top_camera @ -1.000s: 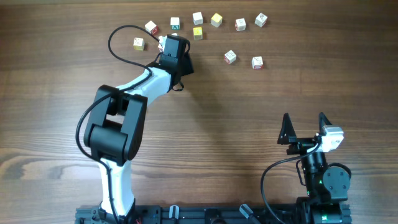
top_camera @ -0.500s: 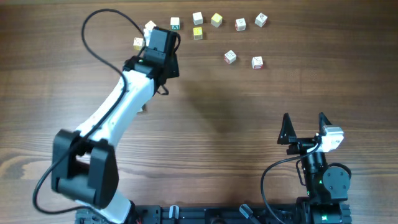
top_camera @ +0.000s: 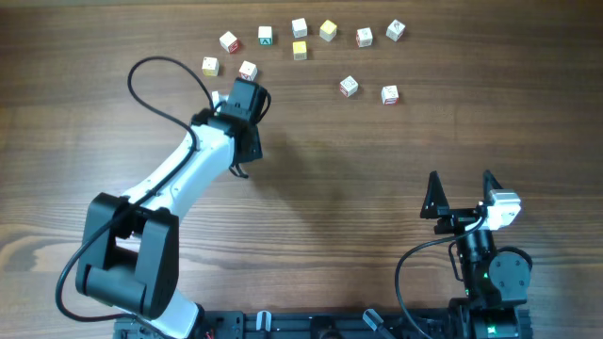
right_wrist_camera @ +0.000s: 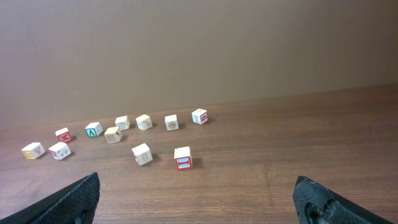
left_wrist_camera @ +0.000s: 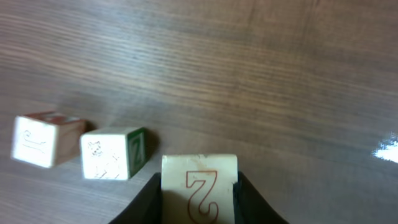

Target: Form a horizontal line

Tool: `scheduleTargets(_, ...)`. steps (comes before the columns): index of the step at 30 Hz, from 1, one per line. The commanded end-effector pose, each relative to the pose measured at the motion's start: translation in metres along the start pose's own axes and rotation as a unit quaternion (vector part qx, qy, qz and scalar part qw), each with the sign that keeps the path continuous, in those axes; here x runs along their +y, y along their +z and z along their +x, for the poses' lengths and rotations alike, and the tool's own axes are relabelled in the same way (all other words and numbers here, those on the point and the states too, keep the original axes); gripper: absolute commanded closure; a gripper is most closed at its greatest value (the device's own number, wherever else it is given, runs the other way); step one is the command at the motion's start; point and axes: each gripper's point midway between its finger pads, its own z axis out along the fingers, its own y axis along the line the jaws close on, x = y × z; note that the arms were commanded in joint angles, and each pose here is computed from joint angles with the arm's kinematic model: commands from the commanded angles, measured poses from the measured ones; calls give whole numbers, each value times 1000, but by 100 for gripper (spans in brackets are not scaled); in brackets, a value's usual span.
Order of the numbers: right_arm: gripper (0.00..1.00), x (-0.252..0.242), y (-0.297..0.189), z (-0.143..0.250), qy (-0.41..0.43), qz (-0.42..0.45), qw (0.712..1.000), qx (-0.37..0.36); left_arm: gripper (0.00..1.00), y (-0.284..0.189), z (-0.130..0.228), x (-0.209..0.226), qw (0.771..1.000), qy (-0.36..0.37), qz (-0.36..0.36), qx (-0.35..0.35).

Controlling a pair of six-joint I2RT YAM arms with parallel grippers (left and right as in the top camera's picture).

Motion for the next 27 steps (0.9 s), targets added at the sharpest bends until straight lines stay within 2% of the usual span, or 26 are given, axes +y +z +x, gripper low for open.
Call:
scheduleTargets(1, 0, 1, 0, -1, -9, -5, 1000, -3, 71, 16, 8, -1, 1000, -21, 7, -14)
scheduleTargets(15, 0, 1, 0, -1, -9, -5, 1000, -3, 69, 30, 33, 11, 1000, -15, -8, 10)
scheduleTargets(27, 0, 1, 0, -1, -9, -5, 1000, -3, 67, 35, 36, 34, 999, -31, -30, 32)
